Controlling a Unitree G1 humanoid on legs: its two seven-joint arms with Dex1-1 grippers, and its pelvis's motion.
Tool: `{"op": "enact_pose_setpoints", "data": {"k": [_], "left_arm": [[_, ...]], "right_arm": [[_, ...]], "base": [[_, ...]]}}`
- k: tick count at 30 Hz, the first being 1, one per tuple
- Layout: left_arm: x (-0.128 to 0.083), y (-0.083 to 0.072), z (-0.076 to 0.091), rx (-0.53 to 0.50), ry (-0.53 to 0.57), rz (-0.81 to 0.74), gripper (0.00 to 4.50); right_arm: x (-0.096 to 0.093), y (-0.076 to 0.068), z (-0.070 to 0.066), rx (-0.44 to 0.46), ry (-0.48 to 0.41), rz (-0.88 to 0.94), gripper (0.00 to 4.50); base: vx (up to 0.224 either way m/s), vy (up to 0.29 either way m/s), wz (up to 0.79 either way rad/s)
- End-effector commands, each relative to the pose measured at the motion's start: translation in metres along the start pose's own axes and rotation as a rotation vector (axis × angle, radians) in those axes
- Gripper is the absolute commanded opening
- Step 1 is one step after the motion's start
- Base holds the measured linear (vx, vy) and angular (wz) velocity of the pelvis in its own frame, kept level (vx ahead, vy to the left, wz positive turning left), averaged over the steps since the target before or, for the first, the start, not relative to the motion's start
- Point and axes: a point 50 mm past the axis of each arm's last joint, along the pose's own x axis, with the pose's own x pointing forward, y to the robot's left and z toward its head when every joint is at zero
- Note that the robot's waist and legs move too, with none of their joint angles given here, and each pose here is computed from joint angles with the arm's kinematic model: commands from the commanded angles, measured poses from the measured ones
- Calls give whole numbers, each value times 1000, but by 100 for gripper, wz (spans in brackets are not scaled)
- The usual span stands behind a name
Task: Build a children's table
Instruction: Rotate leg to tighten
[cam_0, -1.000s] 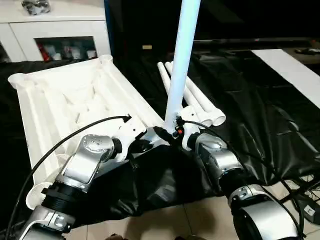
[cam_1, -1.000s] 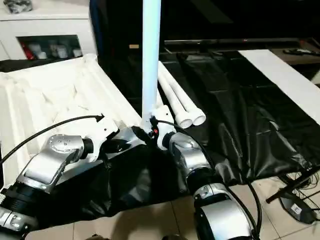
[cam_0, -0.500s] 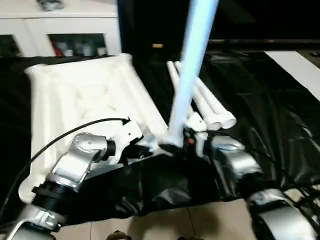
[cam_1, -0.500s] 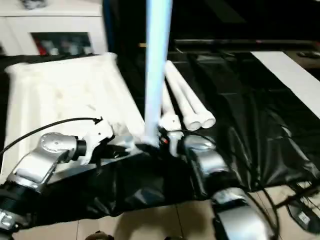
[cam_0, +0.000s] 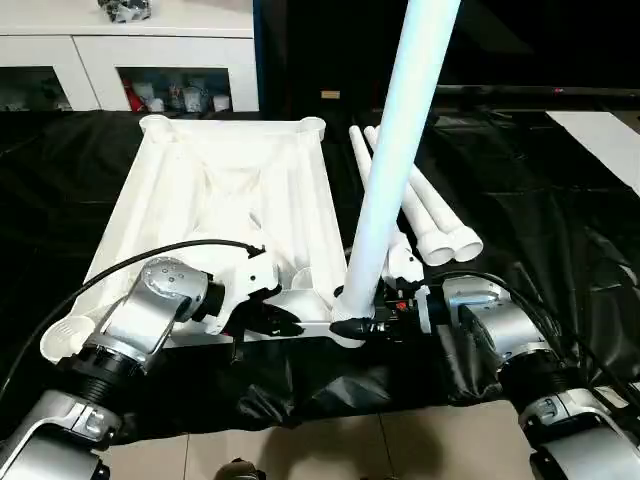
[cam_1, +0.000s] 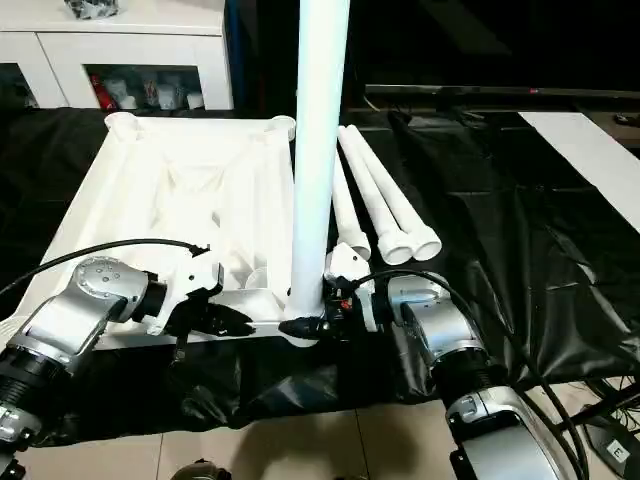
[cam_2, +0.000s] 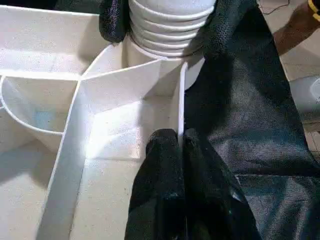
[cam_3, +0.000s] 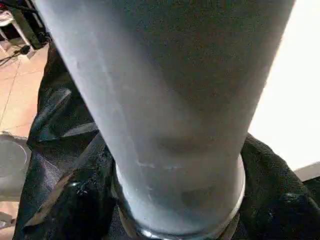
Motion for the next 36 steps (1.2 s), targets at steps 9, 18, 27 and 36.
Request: {"op": "enact_pose_setpoints", "data": {"k": [9,18,27,36], "left_arm": [[5,0,19,9,-96,143,0],[20,-6,31,-42,-148,268,0],[21,-6,32,-31,-134,264,0],[11,1,24,16,-92,179,0]], "right_arm": [[43,-24,-9,193,-10,-506,275],[69,-24,-5,267,-31,-616,347],[61,-26,0,153,-38,-554,375],[36,-11,1,1,-86,-218,375]], "base": [[-7,4,-5],[-3,2,-2],[0,0,0],[0,0,0]]}}
